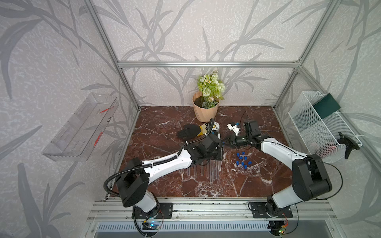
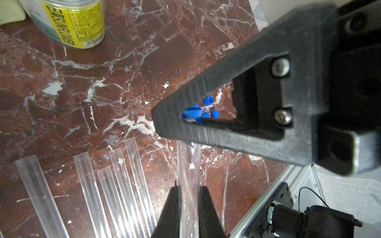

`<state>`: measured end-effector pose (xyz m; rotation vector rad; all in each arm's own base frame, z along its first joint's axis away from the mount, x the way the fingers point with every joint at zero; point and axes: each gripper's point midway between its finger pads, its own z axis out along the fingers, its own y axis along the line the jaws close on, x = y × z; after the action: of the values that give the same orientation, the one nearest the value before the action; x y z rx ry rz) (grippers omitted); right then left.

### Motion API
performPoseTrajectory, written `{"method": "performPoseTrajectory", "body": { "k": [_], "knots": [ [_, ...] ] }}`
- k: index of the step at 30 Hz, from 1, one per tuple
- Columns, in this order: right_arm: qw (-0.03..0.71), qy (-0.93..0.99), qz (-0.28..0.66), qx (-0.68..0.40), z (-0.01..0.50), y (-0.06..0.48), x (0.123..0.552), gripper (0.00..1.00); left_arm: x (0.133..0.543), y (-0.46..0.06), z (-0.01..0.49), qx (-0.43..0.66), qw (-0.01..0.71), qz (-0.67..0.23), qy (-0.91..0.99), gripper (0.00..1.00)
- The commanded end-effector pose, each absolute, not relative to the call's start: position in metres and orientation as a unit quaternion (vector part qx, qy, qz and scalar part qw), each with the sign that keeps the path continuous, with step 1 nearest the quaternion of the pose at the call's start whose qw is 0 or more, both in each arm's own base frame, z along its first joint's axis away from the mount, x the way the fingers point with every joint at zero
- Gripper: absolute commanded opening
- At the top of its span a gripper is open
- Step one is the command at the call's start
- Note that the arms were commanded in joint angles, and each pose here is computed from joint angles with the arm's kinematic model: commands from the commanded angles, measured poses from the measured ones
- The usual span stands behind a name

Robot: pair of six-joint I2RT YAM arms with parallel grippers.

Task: Remove stoppers from test tubes
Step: Open the stopper on the test tube.

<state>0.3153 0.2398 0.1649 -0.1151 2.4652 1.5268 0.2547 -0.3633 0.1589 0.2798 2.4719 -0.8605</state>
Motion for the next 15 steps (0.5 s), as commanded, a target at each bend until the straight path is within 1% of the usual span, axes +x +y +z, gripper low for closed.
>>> {"method": "performPoseTrajectory", "body": {
  "k": [1,9,15],
  "knots": [
    [0.202,0.828,0.522,-0.045,0.194,0.228,0.353,0.03,0.226,-0.339,0.127,0.102,0.192,-0.268,0.938,0.11],
    [0.210,0.821,0.528,-0.042,0.200,0.225,0.355,0.03,0.225,-0.339,0.126,0.105,0.191,-0.266,0.939,0.10],
    [0.209,0.815,0.540,-0.019,0.205,0.222,0.361,0.03,0.225,-0.340,0.126,0.105,0.191,-0.266,0.939,0.10]
  ]
}}
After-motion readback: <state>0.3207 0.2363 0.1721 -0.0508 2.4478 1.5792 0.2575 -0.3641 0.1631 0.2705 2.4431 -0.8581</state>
